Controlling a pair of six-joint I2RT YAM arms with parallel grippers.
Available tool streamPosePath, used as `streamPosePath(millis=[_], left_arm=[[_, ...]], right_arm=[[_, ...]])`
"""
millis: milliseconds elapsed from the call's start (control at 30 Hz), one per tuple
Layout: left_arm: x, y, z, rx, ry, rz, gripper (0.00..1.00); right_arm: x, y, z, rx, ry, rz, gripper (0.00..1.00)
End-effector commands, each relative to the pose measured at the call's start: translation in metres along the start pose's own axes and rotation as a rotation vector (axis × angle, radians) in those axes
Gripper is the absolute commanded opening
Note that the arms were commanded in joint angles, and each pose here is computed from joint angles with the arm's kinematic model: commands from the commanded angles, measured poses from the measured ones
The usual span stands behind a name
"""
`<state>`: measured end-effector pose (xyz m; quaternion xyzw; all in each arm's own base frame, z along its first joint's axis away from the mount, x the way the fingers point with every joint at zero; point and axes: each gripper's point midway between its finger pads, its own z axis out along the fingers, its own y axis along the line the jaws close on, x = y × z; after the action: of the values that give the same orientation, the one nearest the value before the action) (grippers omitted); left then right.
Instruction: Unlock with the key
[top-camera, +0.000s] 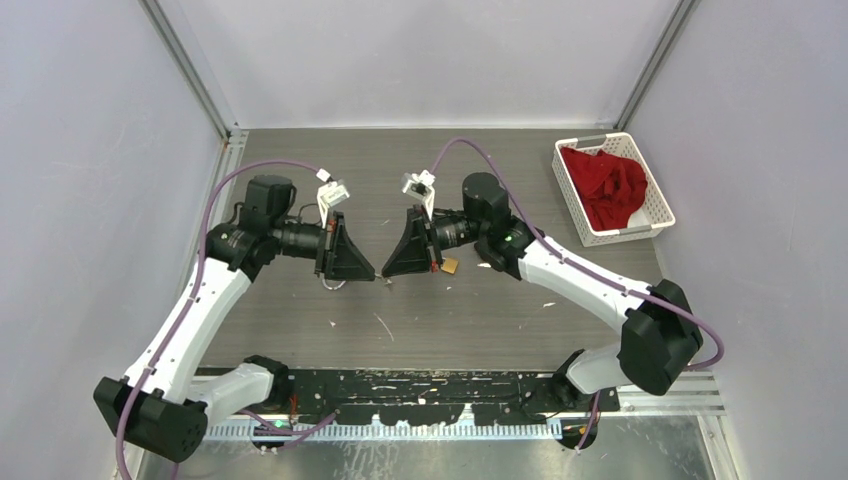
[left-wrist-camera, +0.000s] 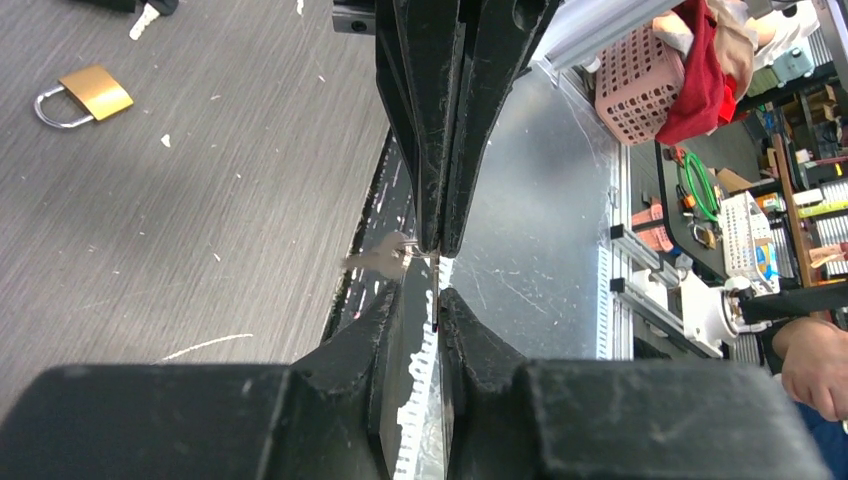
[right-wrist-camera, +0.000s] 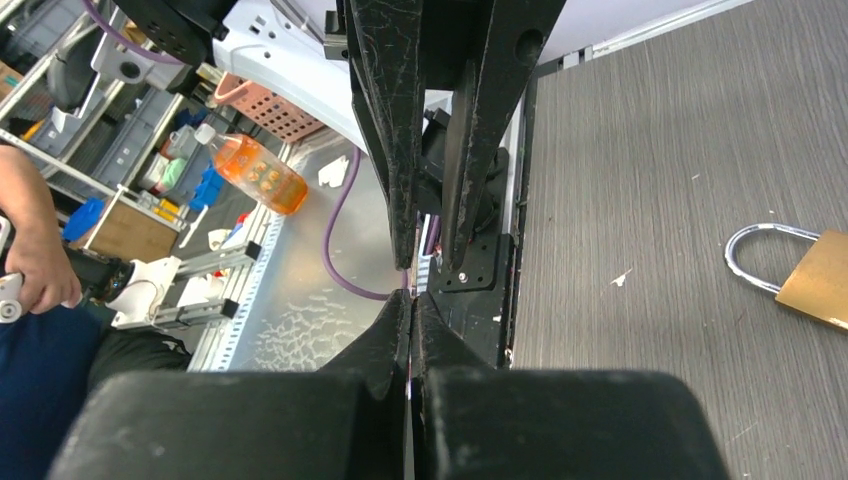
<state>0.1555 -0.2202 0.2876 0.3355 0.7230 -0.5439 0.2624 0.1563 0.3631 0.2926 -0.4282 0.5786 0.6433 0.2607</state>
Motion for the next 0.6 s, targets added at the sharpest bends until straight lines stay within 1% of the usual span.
streamPosePath(millis=[0,133,300,400,433,500,567], left_arm=[[-0.001,-0.006,-0.003,0.019,0.015,0.033,0.18],[0.001,-0.004,-0.003,0.01,0.015,0.031,0.13],[0.003,0.005,-0.002,-0.023,0.015,0.016,0.01],[0.004,0.012,-0.001,-0.057,0.017,-0.004,0.0],[0.004,0.013,-0.001,-0.067,0.017,-0.004,0.0],[0.005,0.017,-0.002,-0.095,0.015,-0.008,0.0],[0.005,0.019,-0.002,-0.109,0.009,-0.011,0.0]], right_arm=[[-0.009,0.015,0.0,-0.031,0.028,-0.061,0.01],[-0.012,0.017,0.003,-0.037,0.032,-0.067,0.01],[-0.014,0.017,0.009,-0.041,0.039,-0.067,0.01],[-0.014,0.015,0.012,-0.041,0.039,-0.069,0.01],[-0.014,0.014,0.012,-0.038,0.036,-0.068,0.04],[-0.016,0.013,0.012,-0.035,0.019,-0.07,0.16],[-0.019,0.012,0.011,-0.023,-0.021,-0.075,0.36]])
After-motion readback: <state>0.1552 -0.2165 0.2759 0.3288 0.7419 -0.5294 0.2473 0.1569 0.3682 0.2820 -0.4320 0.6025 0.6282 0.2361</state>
